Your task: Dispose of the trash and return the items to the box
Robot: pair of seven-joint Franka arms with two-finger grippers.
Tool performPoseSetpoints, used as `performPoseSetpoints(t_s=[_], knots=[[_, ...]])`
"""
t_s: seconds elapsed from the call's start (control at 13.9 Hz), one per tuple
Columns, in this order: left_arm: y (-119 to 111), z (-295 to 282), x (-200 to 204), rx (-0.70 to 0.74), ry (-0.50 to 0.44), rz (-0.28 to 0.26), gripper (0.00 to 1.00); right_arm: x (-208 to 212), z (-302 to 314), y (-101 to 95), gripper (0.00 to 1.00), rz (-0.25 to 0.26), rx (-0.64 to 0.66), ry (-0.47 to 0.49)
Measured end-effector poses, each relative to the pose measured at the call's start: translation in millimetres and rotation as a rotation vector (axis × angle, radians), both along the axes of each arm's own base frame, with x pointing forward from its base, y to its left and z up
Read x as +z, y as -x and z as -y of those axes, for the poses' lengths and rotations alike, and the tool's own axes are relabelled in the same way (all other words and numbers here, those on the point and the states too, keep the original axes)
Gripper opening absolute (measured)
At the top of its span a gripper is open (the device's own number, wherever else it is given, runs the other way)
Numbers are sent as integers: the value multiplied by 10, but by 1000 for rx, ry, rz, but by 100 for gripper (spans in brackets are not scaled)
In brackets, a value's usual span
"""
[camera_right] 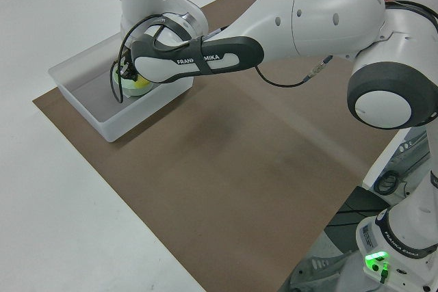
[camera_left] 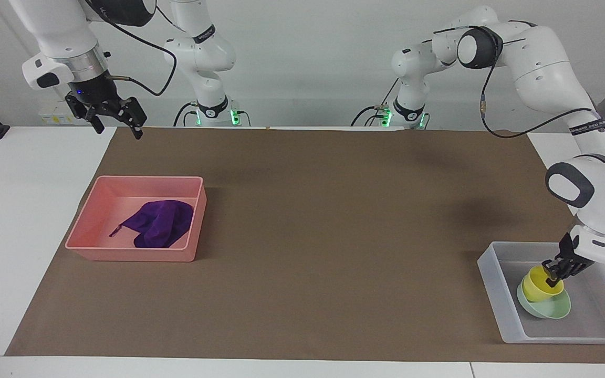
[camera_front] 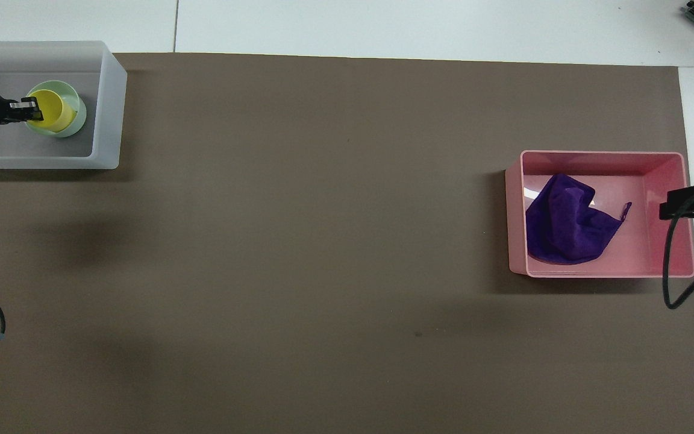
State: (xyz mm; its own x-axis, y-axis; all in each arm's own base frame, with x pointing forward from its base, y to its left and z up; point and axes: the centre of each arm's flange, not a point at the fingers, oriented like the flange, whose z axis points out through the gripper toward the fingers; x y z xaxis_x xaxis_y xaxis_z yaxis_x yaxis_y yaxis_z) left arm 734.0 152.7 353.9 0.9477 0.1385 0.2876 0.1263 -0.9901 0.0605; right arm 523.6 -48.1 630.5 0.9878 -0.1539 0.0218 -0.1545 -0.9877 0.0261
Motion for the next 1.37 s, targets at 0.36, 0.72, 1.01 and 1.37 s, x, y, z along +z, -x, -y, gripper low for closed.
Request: performPoseSetpoints(t_s=[0.36,0.72,1.01,1.37], knots=[[-1,3,131,-16,-6,7,78,16,-59,30,100,-21,9,-7],[180,495,951,-141,-43,63,100,61,-72,51,100,-29,8,-19],[743,1239,1502,-243,-52,28,100,57,-72,49,100,-30,7,-19],[1328,1805,2037,-275,-40,-40,100,40,-72,49,100,-34,7,-20]])
